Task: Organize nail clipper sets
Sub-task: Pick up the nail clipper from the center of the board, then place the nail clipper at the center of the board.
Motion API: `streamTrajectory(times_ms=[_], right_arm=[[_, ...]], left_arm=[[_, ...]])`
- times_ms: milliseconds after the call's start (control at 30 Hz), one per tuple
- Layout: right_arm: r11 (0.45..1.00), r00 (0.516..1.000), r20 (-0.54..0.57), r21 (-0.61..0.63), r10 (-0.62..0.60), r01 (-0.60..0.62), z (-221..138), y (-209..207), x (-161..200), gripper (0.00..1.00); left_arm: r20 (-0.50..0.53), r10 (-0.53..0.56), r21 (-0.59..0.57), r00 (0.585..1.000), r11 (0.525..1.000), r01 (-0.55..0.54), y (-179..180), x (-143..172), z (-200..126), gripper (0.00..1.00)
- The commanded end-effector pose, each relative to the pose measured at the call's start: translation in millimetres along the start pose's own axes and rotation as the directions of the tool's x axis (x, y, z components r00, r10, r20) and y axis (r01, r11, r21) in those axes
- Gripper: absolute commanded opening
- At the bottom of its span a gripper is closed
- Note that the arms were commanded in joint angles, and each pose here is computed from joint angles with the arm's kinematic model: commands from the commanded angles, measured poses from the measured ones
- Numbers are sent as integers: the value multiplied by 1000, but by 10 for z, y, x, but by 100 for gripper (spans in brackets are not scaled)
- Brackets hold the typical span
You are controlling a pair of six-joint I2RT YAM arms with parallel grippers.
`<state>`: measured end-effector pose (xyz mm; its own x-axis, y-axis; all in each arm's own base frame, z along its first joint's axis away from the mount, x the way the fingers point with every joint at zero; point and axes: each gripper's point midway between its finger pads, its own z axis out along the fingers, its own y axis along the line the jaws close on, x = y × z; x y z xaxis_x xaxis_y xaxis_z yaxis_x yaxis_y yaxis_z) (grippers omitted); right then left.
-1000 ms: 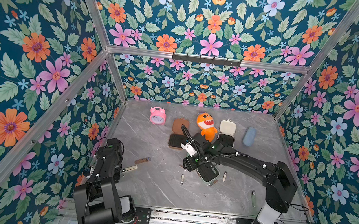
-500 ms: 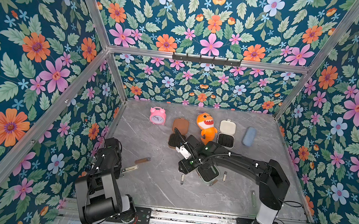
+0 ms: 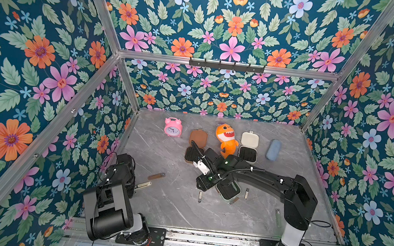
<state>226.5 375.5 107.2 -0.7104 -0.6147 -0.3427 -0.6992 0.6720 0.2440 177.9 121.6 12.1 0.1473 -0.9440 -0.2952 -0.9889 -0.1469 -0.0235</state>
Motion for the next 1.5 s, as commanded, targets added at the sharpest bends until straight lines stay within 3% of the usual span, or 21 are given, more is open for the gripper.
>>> streamTrajectory(times_ms=[0, 300, 600, 833, 967, 1200, 1467], right_arm=[[1000, 1000, -10, 7, -6, 6, -1, -6, 20, 62], [1000, 1000, 3, 14, -10, 10, -31, -13, 4, 62], [1000, 1000, 20, 20, -1, 1, -43, -26, -21, 62], [999, 998, 56, 36, 13, -15, -68, -61, -65, 62], [998, 997, 70, 54, 30, -34, -74, -134, -78, 62], [988, 985, 108, 59, 137, -144, -153, -400, -44, 62], [968, 965, 137, 89, 222, -235, -252, -658, 93, 61]], left_arm=[[-29, -12, -5, 1000, 1000, 12, 24, 73, 72, 30], [-37, -14, -8, 999, 1000, 13, 97, 123, 136, 15], [11, 40, 20, 999, 999, -40, -23, -50, -109, 6], [22, 142, 71, 990, 987, -143, -158, -144, -432, 5], [19, 231, 135, 973, 963, -232, -270, -45, -630, 5], [71, 464, 216, 883, 857, -467, -405, 687, -984, 4], [114, 710, 221, 694, 663, -715, -254, 1747, -1064, 3]])
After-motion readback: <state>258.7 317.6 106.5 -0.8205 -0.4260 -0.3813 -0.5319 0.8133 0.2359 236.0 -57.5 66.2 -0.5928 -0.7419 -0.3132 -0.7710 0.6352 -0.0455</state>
